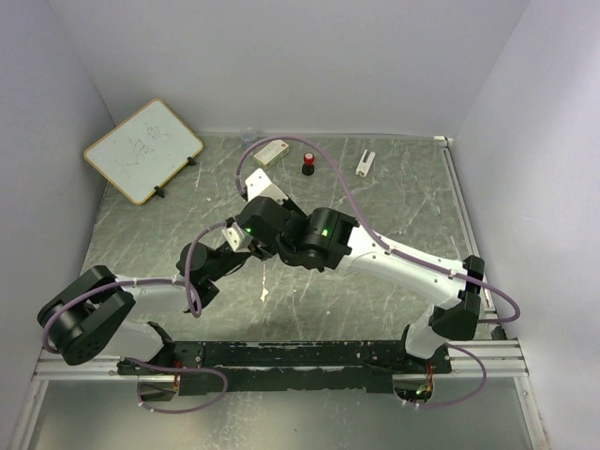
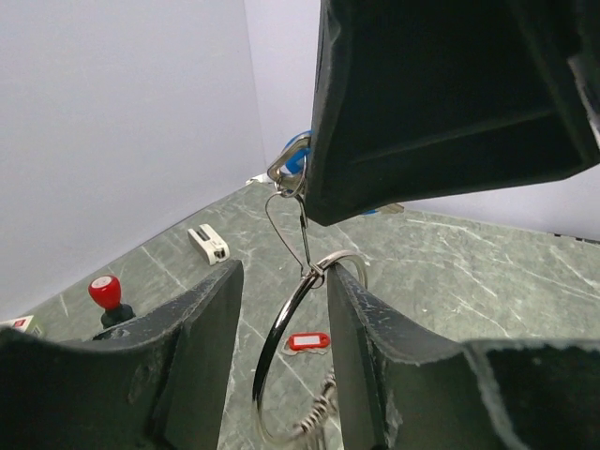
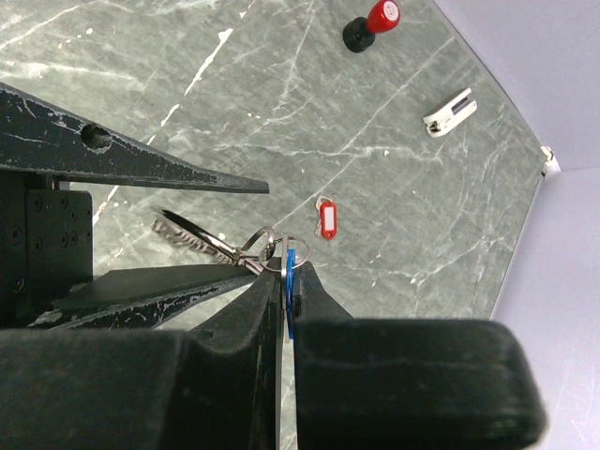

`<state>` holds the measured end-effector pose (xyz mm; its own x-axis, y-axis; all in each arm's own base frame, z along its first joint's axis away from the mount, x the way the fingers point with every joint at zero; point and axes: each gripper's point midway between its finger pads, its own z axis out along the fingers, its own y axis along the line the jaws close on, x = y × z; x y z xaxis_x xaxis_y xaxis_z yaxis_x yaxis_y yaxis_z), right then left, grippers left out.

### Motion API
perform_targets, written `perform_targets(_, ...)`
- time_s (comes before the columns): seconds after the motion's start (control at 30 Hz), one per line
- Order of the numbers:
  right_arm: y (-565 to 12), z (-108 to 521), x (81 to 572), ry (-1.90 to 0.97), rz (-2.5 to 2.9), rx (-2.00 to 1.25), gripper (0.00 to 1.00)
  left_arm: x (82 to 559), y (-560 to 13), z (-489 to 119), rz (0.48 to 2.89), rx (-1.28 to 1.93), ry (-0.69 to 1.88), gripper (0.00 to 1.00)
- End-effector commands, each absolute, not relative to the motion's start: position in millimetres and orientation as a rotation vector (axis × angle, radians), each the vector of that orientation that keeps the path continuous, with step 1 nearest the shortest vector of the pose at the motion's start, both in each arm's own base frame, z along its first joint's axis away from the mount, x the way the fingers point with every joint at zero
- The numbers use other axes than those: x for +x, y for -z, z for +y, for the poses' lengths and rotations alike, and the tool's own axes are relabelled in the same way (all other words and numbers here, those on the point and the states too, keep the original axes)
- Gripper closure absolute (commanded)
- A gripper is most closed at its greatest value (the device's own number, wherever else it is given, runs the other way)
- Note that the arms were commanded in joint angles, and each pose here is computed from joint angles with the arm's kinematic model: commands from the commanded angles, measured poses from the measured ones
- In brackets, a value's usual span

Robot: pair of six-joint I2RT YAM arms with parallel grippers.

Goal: Remove the keys from the keyring

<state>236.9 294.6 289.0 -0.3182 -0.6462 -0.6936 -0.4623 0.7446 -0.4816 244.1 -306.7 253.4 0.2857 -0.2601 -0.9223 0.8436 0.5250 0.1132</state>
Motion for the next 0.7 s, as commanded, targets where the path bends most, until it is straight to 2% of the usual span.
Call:
perform_targets(0.0, -294.2, 297.8, 237.4, 0.229, 1.972, -0.821, 1.00, 231.0, -279.0, -304.2, 0.919, 0.669, 0.857, 0.48)
perform_targets(0.67, -291.8, 300.1, 237.5, 0.224, 1.971, -0.828, 1.00, 227.5, -279.6, -296.7, 0.935, 0.642, 0.861, 0.48)
